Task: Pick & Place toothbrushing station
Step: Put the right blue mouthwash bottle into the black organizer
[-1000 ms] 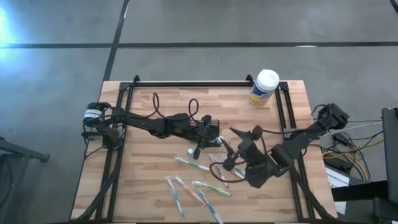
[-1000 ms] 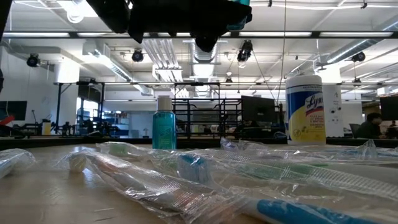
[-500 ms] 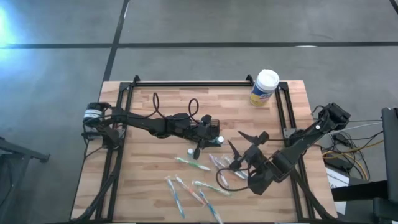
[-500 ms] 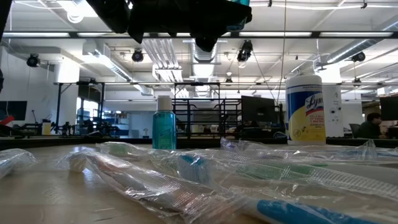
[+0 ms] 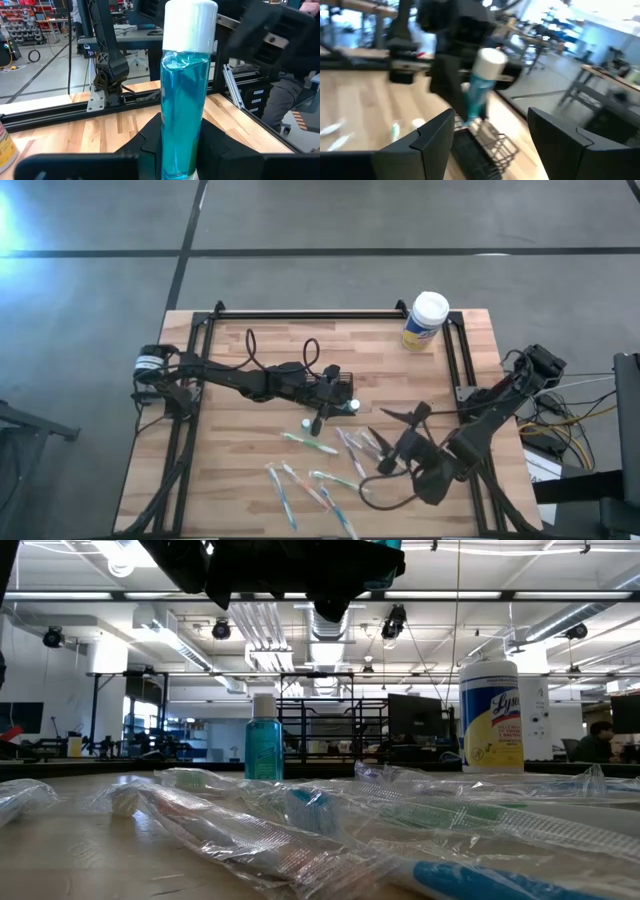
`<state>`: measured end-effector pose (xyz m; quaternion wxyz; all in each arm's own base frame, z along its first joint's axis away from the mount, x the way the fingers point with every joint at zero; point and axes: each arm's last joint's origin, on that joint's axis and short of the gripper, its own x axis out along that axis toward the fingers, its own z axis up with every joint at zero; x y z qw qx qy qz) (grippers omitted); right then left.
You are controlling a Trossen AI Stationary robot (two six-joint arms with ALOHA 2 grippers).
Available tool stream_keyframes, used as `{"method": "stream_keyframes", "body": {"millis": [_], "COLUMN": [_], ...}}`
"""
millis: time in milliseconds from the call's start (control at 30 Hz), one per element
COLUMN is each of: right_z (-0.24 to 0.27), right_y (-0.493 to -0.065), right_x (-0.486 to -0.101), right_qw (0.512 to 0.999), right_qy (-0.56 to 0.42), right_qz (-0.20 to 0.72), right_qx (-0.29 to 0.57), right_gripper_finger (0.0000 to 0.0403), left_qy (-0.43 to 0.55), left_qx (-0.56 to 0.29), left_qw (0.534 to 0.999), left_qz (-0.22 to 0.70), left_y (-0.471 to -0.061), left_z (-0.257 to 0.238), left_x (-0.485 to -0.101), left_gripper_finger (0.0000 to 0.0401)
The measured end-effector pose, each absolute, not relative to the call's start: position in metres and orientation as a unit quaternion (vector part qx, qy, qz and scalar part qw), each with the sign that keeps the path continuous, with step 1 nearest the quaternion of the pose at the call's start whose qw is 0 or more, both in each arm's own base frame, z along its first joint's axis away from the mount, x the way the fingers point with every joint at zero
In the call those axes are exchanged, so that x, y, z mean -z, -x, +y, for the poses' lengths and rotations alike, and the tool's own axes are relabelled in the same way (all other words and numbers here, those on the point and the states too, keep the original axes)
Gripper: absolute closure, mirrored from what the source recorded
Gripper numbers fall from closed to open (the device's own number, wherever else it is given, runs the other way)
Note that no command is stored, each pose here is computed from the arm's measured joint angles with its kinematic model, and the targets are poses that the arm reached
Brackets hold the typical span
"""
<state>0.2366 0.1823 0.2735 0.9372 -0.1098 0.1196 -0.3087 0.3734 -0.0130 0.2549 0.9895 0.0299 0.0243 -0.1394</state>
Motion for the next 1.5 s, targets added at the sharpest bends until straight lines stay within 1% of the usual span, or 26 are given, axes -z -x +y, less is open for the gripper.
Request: {"method": "stream_keyframes", "body": {"millis": [133,200,267,367,467,567,667,867,933,1100,1267,1367,1500], "right_z": [0.185,0.184,0.180,0.169,0.153,0.143,0.140,0.128,0.124,0.121,0.115,0.111,0.108], "right_y": [-0.240,-0.237,-0.230,-0.215,-0.196,-0.185,-0.182,-0.180,-0.187,-0.215,-0.234,-0.239,-0.244], "right_x": [-0.269,-0.267,-0.264,-0.258,-0.247,-0.235,-0.226,-0.229,-0.235,-0.252,-0.268,-0.270,-0.266], "right_qw": [0.948,0.961,0.977,0.990,0.986,0.985,0.987,0.981,0.978,0.979,0.977,0.975,0.976], "right_qy": [0.128,0.123,0.112,0.096,0.078,0.057,0.051,0.015,-0.002,0.002,-0.030,-0.050,-0.062], "right_qz": [0.119,0.104,0.062,-0.041,-0.126,-0.151,-0.142,-0.173,-0.183,-0.160,-0.153,-0.153,-0.130], "right_qx": [0.264,0.223,0.173,0.099,0.069,0.067,0.063,0.083,0.100,0.128,0.146,0.153,0.163], "right_gripper_finger": [0.0171,0.0176,0.0182,0.0187,0.0188,0.0188,0.0188,0.0188,0.0188,0.0188,0.0188,0.0188,0.0188], "left_qy": [-0.027,-0.027,-0.025,-0.023,-0.022,-0.022,-0.023,-0.025,-0.031,-0.033,-0.033,-0.033,-0.034], "left_qx": [0.139,0.140,0.142,0.143,0.144,0.146,0.146,0.146,0.146,0.146,0.146,0.146,0.142], "left_qw": [0.990,0.990,0.989,0.989,0.989,0.989,0.989,0.989,0.989,0.988,0.988,0.988,0.989], "left_qz": [0.025,0.025,0.025,0.027,0.029,0.029,0.029,0.027,0.026,0.027,0.030,0.030,0.031], "left_y": [-0.373,-0.373,-0.373,-0.373,-0.373,-0.373,-0.373,-0.373,-0.373,-0.373,-0.373,-0.373,-0.373], "left_z": [-0.013,-0.013,-0.013,-0.013,-0.013,-0.013,-0.013,-0.013,-0.013,-0.013,-0.013,-0.013,-0.013], "left_x": [-0.255,-0.255,-0.255,-0.255,-0.254,-0.254,-0.254,-0.255,-0.255,-0.254,-0.254,-0.254,-0.254], "left_gripper_finger": [0.0327,0.0327,0.0326,0.0326,0.0326,0.0326,0.0326,0.0325,0.0325,0.0325,0.0325,0.0325,0.0325]}}
